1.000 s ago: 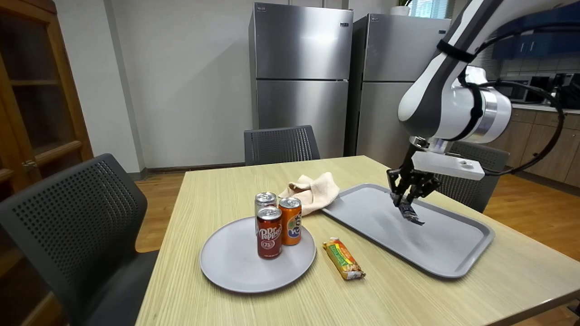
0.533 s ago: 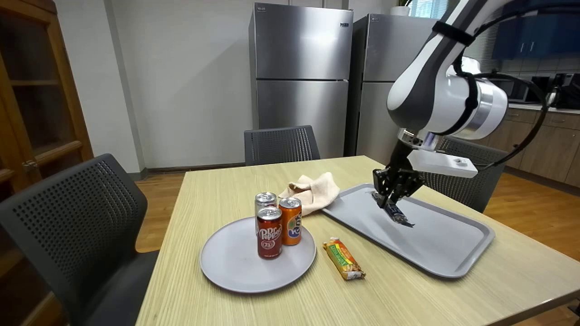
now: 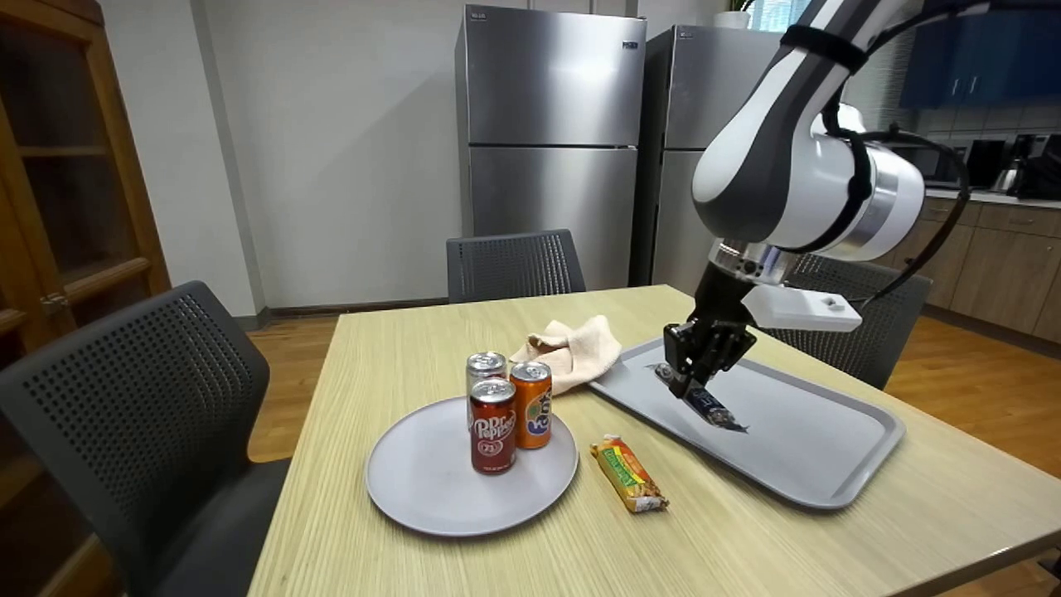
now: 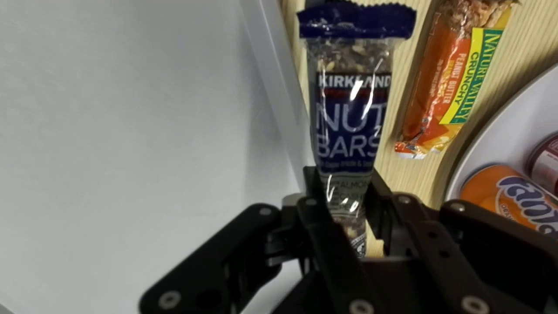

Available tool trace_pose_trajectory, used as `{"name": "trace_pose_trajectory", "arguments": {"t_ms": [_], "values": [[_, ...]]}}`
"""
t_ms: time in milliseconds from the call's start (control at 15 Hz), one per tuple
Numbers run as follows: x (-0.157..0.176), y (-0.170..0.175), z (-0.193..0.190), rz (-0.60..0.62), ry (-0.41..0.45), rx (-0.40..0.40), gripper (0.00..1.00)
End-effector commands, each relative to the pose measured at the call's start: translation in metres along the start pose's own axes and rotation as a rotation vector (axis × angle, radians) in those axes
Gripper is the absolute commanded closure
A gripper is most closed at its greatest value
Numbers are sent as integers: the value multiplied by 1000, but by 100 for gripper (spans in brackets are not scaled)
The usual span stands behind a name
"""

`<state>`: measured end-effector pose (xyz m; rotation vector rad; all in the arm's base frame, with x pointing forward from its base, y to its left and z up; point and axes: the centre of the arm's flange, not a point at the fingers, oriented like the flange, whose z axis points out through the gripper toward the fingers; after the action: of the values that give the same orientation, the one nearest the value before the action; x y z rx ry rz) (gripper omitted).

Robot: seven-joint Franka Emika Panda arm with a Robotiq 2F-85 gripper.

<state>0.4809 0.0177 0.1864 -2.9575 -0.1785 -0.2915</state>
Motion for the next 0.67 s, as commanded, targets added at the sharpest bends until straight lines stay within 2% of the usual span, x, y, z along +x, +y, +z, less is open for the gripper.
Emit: {"name": "trace_pose_trajectory", "arguments": {"t_ms": [0,600], "values": [[-17,-17,-14,-101,14,-4,93],[-38,-49,14,-270,-21,-47,93]]}}
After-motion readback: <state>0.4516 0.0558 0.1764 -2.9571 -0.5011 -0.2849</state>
